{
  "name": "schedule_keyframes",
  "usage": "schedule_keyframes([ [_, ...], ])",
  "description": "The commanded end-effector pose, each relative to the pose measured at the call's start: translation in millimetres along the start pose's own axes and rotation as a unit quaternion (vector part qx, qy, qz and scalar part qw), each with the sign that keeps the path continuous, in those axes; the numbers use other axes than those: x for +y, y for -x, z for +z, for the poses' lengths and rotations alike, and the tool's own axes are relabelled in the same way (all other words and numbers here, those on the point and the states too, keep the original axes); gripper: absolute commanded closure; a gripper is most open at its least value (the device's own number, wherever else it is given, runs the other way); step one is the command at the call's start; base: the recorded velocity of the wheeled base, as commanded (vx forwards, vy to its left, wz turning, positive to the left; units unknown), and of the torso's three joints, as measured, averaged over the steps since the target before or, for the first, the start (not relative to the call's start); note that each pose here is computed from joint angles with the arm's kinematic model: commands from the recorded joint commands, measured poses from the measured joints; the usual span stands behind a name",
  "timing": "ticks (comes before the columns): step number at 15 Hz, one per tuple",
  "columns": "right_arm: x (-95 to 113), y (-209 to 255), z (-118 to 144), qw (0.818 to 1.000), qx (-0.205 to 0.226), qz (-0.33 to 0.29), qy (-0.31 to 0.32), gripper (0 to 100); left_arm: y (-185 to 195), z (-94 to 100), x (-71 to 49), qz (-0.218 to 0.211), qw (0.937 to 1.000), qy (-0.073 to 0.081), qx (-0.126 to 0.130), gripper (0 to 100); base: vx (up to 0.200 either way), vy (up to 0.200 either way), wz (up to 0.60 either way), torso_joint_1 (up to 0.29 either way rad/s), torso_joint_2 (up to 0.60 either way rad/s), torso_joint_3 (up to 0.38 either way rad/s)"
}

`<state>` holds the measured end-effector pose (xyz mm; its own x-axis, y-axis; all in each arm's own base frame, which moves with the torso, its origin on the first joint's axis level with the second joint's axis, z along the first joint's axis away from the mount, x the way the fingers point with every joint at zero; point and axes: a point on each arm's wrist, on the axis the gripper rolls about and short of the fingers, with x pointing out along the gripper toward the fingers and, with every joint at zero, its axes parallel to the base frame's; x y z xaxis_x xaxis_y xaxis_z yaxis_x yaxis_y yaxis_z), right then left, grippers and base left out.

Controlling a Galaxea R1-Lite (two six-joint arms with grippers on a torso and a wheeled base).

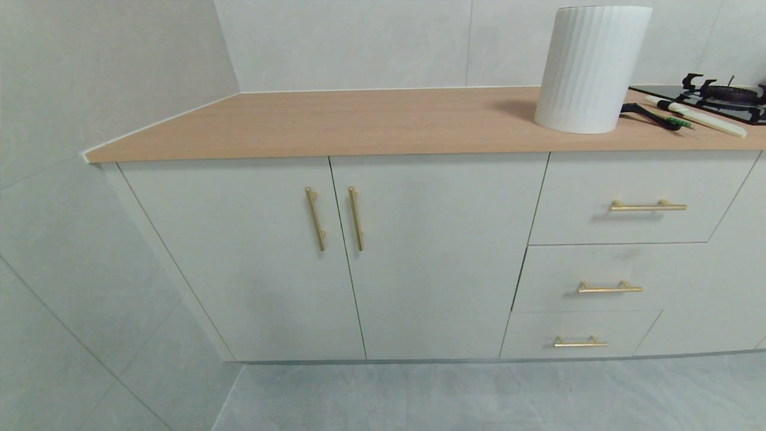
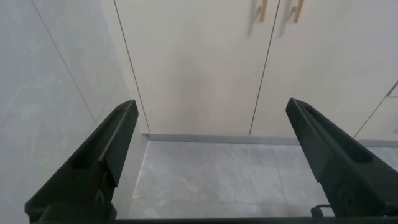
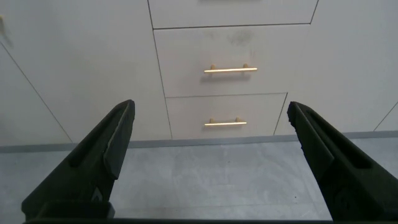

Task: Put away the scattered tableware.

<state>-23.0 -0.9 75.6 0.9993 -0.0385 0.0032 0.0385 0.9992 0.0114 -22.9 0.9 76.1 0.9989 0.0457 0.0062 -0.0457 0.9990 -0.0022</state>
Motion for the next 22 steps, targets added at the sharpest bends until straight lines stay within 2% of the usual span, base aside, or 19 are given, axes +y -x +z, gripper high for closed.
schedule_keyframes([
  [1, 0.0, -0.1, 0.1, 1.0, 0.001, 0.0, 0.0, 0, 0.0, 0.0, 0.0, 0.0, 1.0, 0.001, 0.0, 0, 0.0, -0.2, 0.0, -0.007, 0.0, 0.007],
  [12, 0.0, -0.1, 0.1, 1.0, 0.001, 0.0, 0.0, 0, 0.0, 0.0, 0.0, 0.0, 1.0, 0.001, 0.0, 0, 0.0, -0.2, 0.0, 0.002, 0.0, 0.002],
  [19, 0.0, -0.1, 0.1, 1.0, 0.001, 0.0, 0.0, 0, 0.0, 0.0, 0.0, 0.001, 1.0, 0.002, 0.0, 0, 0.0, 0.0, 0.0, 0.0, 0.0, 0.0],
  [22, 0.0, -0.1, 0.1, 1.0, 0.001, 0.0, 0.0, 0, 0.0, 0.0, 0.0, 0.0, 1.0, 0.002, 0.0, 0, 0.2, 0.0, 0.0, 0.004, 0.0, 0.004],
])
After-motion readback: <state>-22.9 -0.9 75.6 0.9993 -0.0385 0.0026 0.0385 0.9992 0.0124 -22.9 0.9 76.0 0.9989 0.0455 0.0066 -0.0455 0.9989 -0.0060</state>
